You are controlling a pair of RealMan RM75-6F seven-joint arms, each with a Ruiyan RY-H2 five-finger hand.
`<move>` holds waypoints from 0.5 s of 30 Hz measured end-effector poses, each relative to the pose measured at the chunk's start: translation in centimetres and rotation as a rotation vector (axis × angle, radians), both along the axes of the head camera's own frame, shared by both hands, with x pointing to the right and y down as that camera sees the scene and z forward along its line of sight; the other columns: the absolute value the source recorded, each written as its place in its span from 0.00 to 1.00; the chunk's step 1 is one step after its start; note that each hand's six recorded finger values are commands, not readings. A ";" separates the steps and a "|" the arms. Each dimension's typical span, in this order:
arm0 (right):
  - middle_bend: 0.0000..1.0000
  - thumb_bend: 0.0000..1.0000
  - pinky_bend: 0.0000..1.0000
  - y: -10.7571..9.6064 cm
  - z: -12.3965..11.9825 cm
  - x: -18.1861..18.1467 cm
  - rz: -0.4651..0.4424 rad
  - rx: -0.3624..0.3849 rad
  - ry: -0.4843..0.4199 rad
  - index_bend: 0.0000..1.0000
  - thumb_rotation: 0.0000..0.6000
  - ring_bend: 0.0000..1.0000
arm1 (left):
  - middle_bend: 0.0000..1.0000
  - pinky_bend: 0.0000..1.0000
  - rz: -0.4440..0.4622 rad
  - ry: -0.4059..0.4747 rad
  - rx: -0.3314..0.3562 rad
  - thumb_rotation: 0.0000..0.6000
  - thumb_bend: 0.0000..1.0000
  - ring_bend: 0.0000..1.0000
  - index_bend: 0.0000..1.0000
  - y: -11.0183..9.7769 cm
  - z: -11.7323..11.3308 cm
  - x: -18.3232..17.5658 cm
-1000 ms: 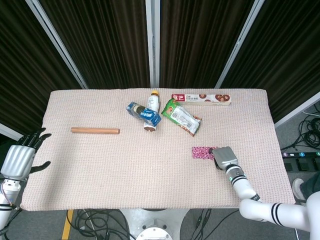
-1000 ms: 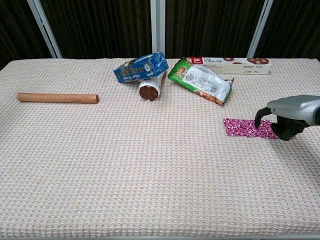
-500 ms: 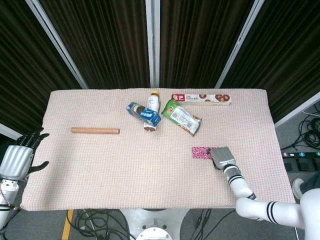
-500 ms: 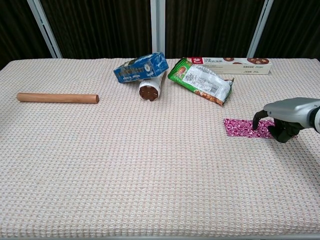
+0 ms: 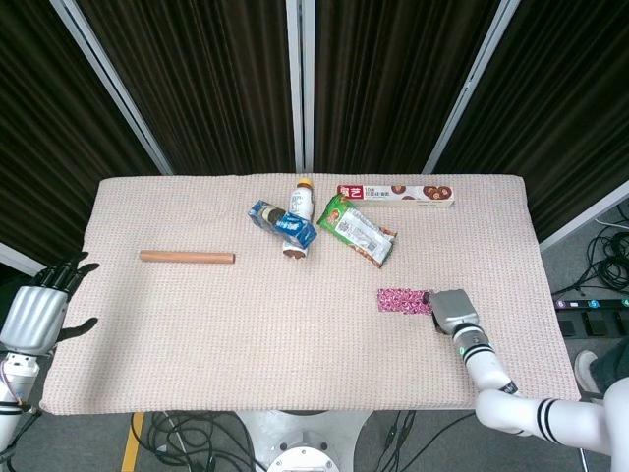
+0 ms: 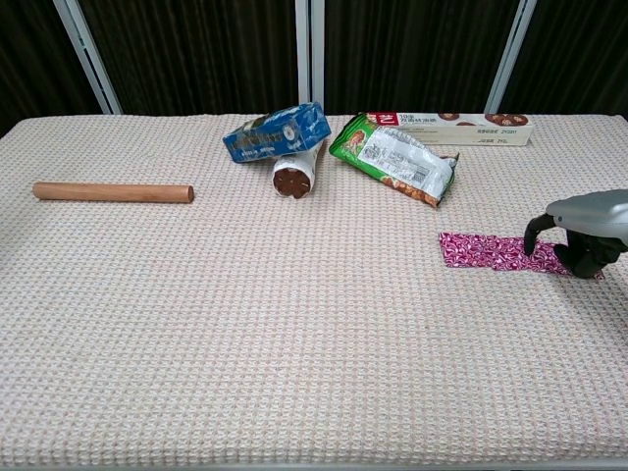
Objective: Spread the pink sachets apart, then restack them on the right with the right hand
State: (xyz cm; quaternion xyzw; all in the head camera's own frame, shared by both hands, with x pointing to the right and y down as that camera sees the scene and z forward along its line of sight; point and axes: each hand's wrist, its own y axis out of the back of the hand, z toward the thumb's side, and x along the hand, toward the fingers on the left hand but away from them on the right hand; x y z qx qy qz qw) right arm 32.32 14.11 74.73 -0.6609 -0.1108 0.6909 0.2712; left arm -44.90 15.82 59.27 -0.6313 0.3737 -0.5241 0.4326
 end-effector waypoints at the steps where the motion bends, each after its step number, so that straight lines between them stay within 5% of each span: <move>1: 1.00 0.71 0.95 0.0 0.0 0.1 0.000 0.000 0.001 0.29 1.00 1.00 | 0.22 0.29 0.000 0.000 0.000 1.00 0.09 0.19 0.25 0.0 0.0 0.0; 15: 1.00 0.71 0.95 0.2 -0.4 1.2 0.003 -0.002 0.017 0.29 1.00 1.00 | 0.22 0.29 0.005 0.002 0.001 1.00 0.09 0.19 0.25 0.0 -0.1 0.2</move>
